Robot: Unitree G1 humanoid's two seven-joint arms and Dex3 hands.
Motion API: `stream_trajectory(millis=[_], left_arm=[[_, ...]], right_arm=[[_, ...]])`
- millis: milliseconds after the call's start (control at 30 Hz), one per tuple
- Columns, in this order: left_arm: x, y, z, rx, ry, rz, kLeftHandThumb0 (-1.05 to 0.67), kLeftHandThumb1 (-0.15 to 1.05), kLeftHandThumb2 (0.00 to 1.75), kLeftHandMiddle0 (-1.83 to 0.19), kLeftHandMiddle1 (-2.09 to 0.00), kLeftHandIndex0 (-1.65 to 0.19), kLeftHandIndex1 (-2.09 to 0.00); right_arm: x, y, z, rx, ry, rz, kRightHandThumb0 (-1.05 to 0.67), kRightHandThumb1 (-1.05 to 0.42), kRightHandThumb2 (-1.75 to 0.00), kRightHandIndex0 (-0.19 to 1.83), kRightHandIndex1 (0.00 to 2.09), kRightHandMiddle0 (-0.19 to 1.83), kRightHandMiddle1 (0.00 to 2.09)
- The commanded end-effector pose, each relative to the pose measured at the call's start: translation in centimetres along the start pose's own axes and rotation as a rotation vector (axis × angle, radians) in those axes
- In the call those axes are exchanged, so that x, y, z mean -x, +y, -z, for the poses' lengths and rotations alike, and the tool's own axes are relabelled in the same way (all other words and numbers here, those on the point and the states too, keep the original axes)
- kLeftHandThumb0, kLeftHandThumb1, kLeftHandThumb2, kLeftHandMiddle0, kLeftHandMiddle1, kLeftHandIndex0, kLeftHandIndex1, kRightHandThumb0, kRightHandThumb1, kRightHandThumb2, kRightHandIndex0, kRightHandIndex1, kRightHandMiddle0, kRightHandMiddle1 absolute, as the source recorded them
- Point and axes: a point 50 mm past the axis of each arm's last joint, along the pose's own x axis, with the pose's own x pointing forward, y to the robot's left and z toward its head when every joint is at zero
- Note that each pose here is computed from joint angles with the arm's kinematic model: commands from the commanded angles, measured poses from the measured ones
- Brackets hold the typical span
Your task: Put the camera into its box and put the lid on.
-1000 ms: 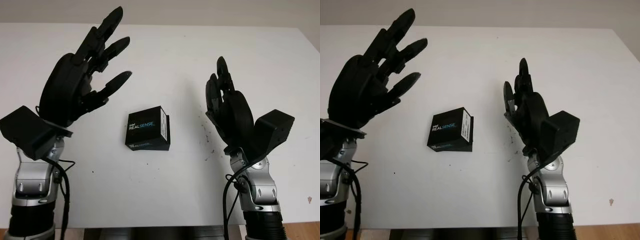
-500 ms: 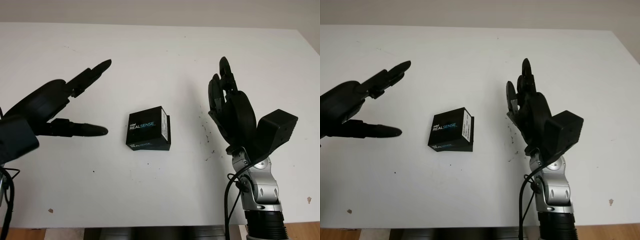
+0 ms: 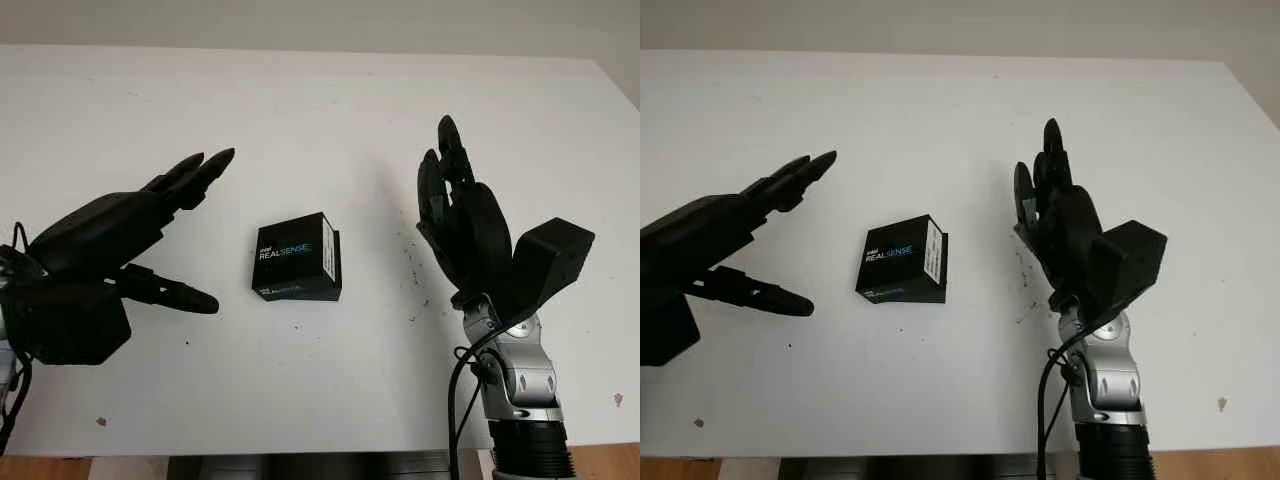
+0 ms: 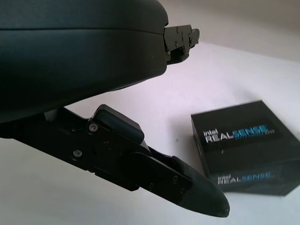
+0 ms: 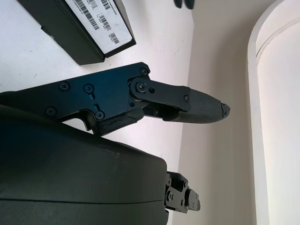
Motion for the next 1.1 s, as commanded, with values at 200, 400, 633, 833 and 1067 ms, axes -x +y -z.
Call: stream_trajectory(millis=[200, 400, 633, 833, 1067], left_arm=[[-1.4, -1.1, -0.3, 0.099, -0.027, -0.011, -0.91, 0.92, 0.06, 0.18, -0.04, 0.19, -0.01], [-2.0, -1.8, -0.3, 0.153, -0.024, 0.016, -0.94, 0.93, 0.06, 0.18, -0.05, 0.19, 0.00], [-2.6, -2.4, -0.2, 0.198, -0.023, 0.047, -0.94, 0.95, 0.06, 0.18, -0.05, 0.19, -0.01], [-2.9, -2.5, -0.2, 0.202, -0.025, 0.073, -0.91, 0.92, 0.05, 0.16, -0.06, 0.17, -0.03], [-3.2, -2.5, -0.4, 0.169, -0.037, 0.066, -0.90, 0.91, 0.05, 0.08, -0.08, 0.11, -0.07]], right_arm=[[0.0, 0.0, -0.3, 0.005, -0.013, 0.000, -0.69, -1.05, -0.56, -0.17, 0.05, -0.15, 0.06], [0.0, 0.0, -0.4, 0.000, -0.012, 0.007, -0.68, -1.05, -0.56, -0.17, 0.05, -0.14, 0.06], [0.1, -0.1, -0.3, -0.001, -0.016, -0.005, -0.67, -1.05, -0.58, -0.18, 0.05, -0.15, 0.05], [0.1, -0.1, -0.3, 0.007, -0.007, 0.003, -0.70, -1.05, -0.56, -0.17, 0.05, -0.15, 0.05], [0.2, 0.0, -0.3, 0.009, -0.012, -0.002, -0.70, -1.05, -0.56, -0.17, 0.05, -0.15, 0.05]])
